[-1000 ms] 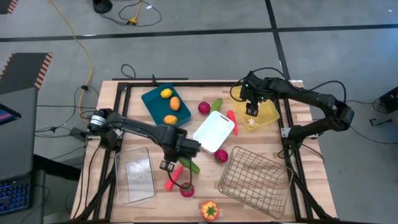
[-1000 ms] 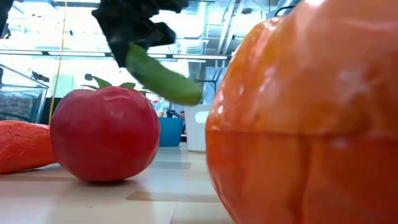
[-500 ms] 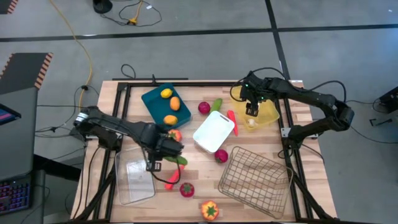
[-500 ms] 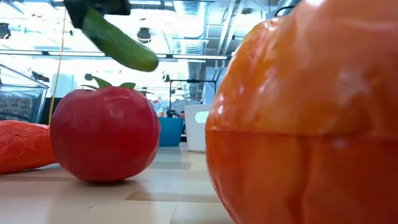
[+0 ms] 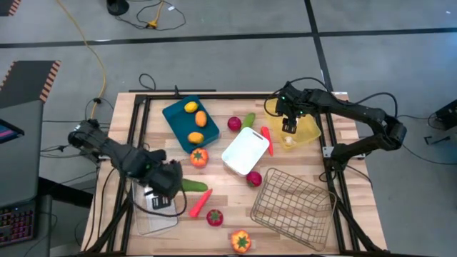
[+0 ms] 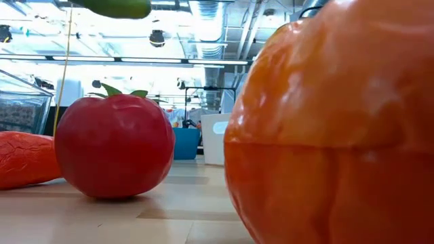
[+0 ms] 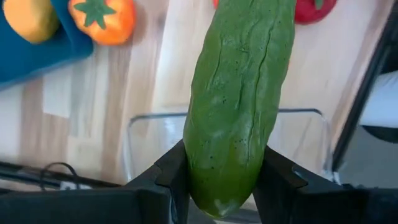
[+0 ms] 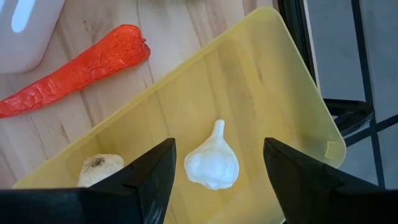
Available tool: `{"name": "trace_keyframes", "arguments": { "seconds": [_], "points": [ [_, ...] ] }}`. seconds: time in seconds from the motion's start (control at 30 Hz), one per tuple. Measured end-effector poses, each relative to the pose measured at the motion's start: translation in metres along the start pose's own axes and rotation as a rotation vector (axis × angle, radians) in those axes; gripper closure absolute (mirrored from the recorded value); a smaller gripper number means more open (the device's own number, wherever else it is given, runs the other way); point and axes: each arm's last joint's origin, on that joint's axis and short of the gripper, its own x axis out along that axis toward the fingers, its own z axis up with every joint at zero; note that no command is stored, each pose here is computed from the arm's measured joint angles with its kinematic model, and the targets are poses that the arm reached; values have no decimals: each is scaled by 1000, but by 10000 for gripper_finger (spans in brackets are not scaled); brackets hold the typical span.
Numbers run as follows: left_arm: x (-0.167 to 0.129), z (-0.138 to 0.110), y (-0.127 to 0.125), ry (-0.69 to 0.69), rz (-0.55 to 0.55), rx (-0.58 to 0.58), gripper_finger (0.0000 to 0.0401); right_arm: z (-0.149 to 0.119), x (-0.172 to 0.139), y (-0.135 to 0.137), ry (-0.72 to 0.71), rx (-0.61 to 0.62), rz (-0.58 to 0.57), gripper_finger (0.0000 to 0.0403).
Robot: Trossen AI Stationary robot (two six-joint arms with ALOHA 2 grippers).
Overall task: Sort produce into baskets
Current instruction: Put the bottom green cucumber into the transparent bin, then put the right orange carrot into the wire basket
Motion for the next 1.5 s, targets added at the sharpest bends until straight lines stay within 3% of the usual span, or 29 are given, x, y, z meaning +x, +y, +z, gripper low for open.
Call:
{"name": "trace_keyframes", "arguments": {
  "seconds": [0.1, 0.3, 0.57, 0.93, 1.5],
  "points": [
    [1, -13, -3, 23, -16, -51, 282, 0, 0, 0, 0, 15, 0, 132],
    [26, -44, -14, 242, -29, -139, 282, 0, 0, 0, 0, 32, 0, 132],
    [55, -71, -20, 406, 39, -131, 282, 0, 0, 0, 0, 32, 0, 132],
    [69, -76, -16, 358, 152, -192, 261, 0, 0, 0, 0, 34, 0, 132],
    [70, -76, -16, 351, 162, -203, 189, 0, 0, 0, 0, 33, 0, 132]
  ]
}}
